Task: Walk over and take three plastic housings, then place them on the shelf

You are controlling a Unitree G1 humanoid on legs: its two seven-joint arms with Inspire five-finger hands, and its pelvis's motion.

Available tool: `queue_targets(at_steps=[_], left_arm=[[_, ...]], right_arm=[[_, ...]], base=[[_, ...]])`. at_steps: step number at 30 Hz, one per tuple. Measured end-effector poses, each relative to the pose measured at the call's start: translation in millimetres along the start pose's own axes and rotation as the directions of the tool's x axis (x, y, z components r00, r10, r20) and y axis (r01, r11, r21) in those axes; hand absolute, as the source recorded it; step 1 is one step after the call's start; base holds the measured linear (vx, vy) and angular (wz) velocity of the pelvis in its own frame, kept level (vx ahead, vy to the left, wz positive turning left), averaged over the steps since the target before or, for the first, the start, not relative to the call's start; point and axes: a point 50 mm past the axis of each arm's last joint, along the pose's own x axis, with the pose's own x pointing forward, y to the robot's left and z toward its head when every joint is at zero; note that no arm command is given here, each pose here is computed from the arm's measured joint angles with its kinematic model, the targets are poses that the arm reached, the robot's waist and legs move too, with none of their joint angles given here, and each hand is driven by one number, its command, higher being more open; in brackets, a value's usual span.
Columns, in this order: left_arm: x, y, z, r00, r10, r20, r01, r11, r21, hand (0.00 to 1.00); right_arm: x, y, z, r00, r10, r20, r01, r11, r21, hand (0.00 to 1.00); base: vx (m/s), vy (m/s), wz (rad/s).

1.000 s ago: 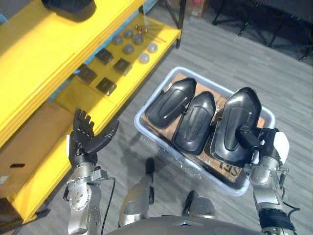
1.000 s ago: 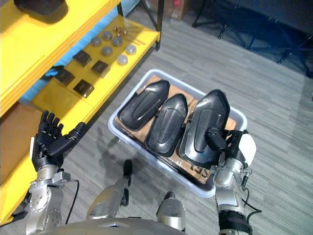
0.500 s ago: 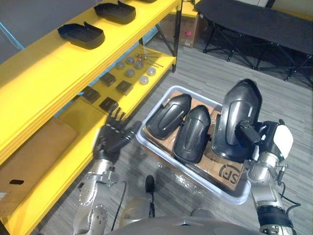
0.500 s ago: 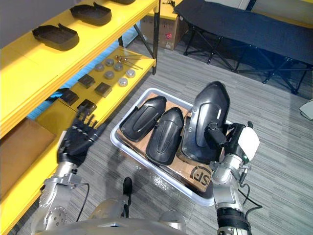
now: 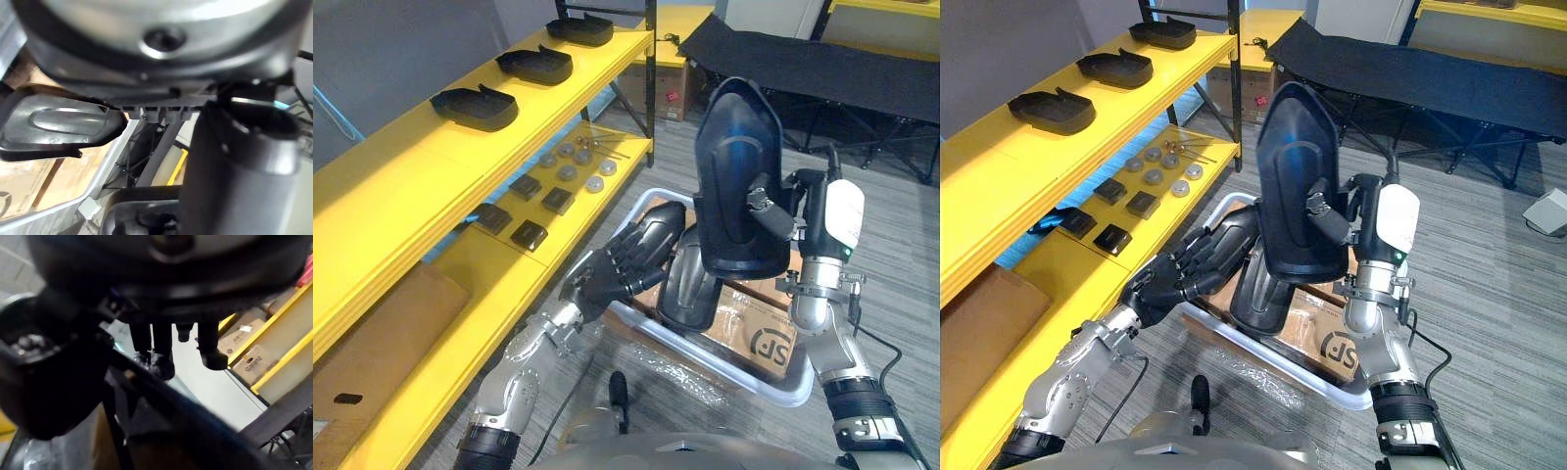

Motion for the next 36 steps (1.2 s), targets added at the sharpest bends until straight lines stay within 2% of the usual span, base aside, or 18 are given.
queue_targets(at_steps=[8,16,23,30,36], left_arm=[[6.0,2.9,1.5,1.0,0.004,-0.01,-0.004,1.0,0.009,1.0],[18.8,-9.2,-0.9,0.996,-0.076,-0.044,0.076,0.997,-0.013,1.0],[35.1,-14.0,-4.5,0.986,-0.137,-0.1,0.136,0.991,-0.019,1.0],[39.2,-23.0,-12.5,0.974,-0.181,-0.137,0.179,0.983,-0.028,1.0],[39.5,-20.5,-14.2,0.981,-0.142,-0.133,0.136,0.989,-0.052,1.0]], right_arm=[[-0.2,7.9,18.2,0.993,0.055,0.106,-0.062,0.996,0.063,0.0],[-3.1,19.1,31.2,0.98,0.105,0.168,-0.122,0.988,0.098,0.0],[-1.1,24.2,39.7,0.975,0.107,0.194,-0.133,0.983,0.128,0.0],[-3.7,28.9,43.5,0.973,0.121,0.196,-0.151,0.977,0.148,0.0],[-8.1,37.5,48.6,0.97,0.159,0.185,-0.196,0.959,0.205,0.0]], base=[[-0.05,0.006,-0.03],[-0.03,-0.003,-0.01],[-0.01,-0.018,-0.1],[0.0,-0.006,-0.02],[0.0,0.0,0.0]])
